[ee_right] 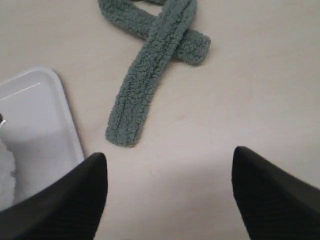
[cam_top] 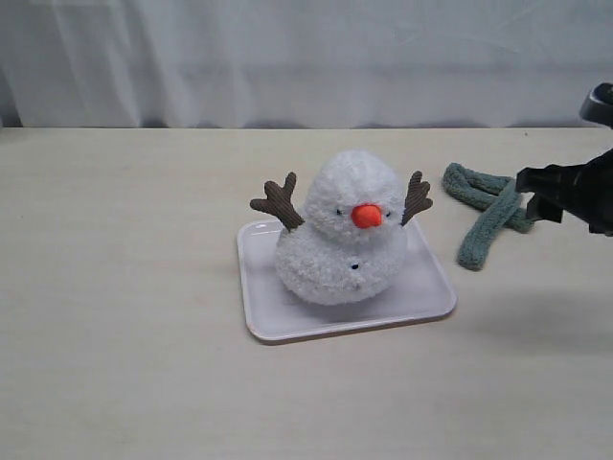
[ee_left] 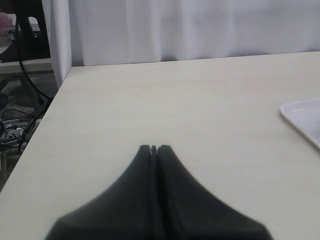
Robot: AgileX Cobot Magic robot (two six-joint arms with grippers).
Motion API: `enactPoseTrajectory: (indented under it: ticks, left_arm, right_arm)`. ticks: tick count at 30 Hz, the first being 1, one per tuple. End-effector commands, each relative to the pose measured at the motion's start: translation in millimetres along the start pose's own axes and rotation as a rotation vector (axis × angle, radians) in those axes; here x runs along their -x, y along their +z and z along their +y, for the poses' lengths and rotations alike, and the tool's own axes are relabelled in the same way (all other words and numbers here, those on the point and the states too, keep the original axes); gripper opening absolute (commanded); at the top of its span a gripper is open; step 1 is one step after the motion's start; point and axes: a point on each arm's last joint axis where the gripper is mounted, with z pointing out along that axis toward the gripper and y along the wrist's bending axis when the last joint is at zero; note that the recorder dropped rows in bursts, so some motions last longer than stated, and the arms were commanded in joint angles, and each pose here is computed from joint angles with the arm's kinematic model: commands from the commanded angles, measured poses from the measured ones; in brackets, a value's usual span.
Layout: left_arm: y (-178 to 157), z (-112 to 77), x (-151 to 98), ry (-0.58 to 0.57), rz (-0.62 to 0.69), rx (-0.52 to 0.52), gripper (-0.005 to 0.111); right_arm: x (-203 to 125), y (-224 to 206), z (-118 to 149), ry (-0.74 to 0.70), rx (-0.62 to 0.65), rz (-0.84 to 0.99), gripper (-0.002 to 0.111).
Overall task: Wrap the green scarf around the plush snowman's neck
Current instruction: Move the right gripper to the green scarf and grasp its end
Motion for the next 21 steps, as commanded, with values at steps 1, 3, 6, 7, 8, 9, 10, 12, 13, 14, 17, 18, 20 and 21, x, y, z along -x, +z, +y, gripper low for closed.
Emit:
enactPoseTrajectory:
  ticks: [1, 3, 6, 7, 8, 9, 10, 12, 13, 14, 17, 18, 20, 21]
  left_arm:
    - [0.2, 0.1, 0.0, 0.0, -0.01, 0.002, 0.0]
    - [0.2, 0.1, 0.0, 0.0, -0.01, 0.002, 0.0]
    - [0.2, 0.1, 0.0, 0.0, -0.01, 0.002, 0.0]
    - [0.2, 0.1, 0.0, 0.0, -0.01, 0.002, 0.0]
    - [0.2, 0.1, 0.0, 0.0, -0.01, 0.002, 0.0]
    - [0.2, 0.1, 0.0, 0.0, -0.01, 0.002, 0.0]
    - [0.2, 0.1, 0.0, 0.0, -0.01, 0.002, 0.0]
    - [0.2, 0.1, 0.0, 0.0, -0.01, 0.002, 0.0]
    - [0.2, 0.1, 0.0, 0.0, -0.01, 0.002, 0.0]
    - [0.2, 0.1, 0.0, 0.0, -0.01, 0.002, 0.0]
    - [0.2, 0.1, 0.0, 0.0, -0.01, 0.002, 0.0]
    - [0.2, 0.1, 0.0, 0.0, -0.01, 0.002, 0.0]
    - [0.2, 0.1, 0.0, 0.0, -0.01, 0.002, 0.0]
    - [0.2, 0.1, 0.0, 0.0, -0.01, 0.002, 0.0]
  right_arm:
    - [-1.2, 35.1, 1.3, -0.007, 0.005, 0.004, 0.066]
    - [-2.9, 48.1, 1.2, -0.007, 0.006, 0.005, 0.066]
    - [-2.6, 64.7, 1.7, -0.008, 0.007, 0.008, 0.068]
    - [-1.9, 70.4, 1.9, -0.008, 0.005, 0.017, 0.07]
    - [-1.1, 75.6, 2.2, -0.008, 0.002, 0.029, 0.072]
    - [-1.0, 80.6, 2.3, -0.008, -0.002, 0.043, 0.074]
    - [0.6, 85.0, 2.8, -0.015, -0.003, 0.048, 0.075]
    - [2.8, 92.3, 3.4, -0.027, -0.005, 0.056, 0.075]
    - [3.6, 95.8, 3.7, -0.027, -0.006, 0.059, 0.075]
    - [4.6, 98.9, 4.0, -0.027, -0.006, 0.061, 0.075]
    - [8.7, 106.8, 5.2, -0.025, -0.006, 0.064, 0.075]
    - [9.4, 109.6, 5.6, -0.018, -0.005, 0.067, 0.075]
    - [11.4, 114.8, 6.8, -0.003, 0.0, 0.072, 0.075]
    - [12.5, 116.6, 7.3, -0.001, 0.002, 0.071, 0.075]
